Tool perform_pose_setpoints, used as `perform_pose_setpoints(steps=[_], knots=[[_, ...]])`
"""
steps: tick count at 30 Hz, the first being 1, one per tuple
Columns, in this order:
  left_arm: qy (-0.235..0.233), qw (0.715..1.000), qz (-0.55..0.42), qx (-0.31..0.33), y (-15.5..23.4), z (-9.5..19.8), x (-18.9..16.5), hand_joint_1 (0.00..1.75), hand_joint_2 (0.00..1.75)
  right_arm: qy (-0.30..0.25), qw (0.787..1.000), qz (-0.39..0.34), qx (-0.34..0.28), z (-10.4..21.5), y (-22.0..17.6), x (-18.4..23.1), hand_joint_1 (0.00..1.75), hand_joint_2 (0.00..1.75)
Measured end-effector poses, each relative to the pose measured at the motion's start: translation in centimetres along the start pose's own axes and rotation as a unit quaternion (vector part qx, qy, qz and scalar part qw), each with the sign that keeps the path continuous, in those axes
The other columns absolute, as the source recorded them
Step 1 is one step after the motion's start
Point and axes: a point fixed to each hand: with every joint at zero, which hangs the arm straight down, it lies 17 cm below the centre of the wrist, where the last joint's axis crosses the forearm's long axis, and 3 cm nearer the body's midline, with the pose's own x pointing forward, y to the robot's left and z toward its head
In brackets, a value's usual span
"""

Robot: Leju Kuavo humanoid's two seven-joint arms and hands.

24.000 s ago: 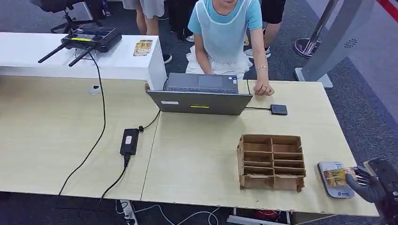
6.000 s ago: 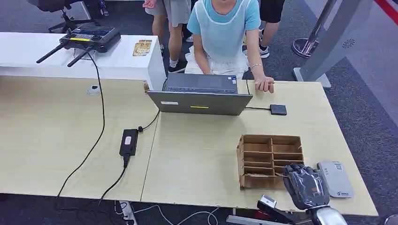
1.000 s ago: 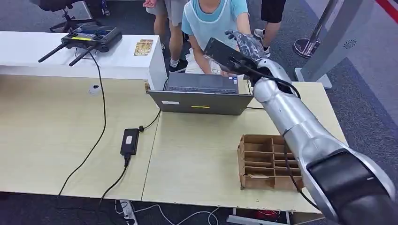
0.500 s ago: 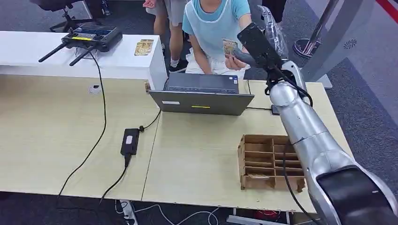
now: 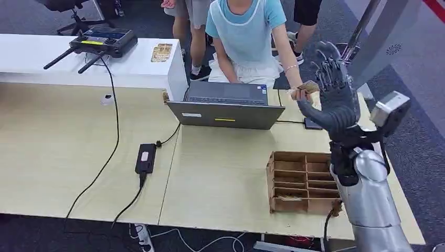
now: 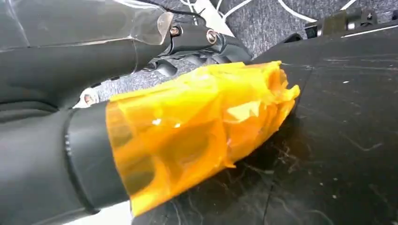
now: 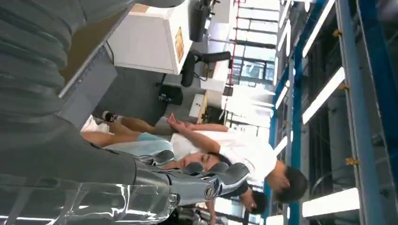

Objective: Pass the card to the sensor for recognition and then transmit it.

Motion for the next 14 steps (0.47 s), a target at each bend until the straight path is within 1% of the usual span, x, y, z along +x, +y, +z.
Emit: perform_pose_setpoints(steps=[5, 8, 11, 14], knots=[[0.001, 1.000, 0.003, 0.011, 0.1, -0.1, 0.0, 0.00, 0.00, -0.034, 0.998, -0.043, -0.011, 5.5, 0.4, 3.5, 0.00, 1.75], [0.001, 1.000, 0.005, 0.015, 0.1, -0.1, 0.0, 0.00, 0.00, -0.048, 0.998, -0.046, -0.009, 8.5, 1.7, 5.2, 0.00, 1.75], [0.001, 1.000, 0.005, 0.016, 0.1, -0.1, 0.1, 0.00, 0.00, -0.049, 0.998, -0.049, -0.013, 10.5, 3.0, 6.0, 0.00, 1.75], [0.001, 1.000, 0.005, 0.016, 0.1, -0.1, 0.2, 0.00, 0.00, -0.051, 0.997, -0.056, -0.020, 11.7, 3.8, 6.7, 0.00, 1.75]])
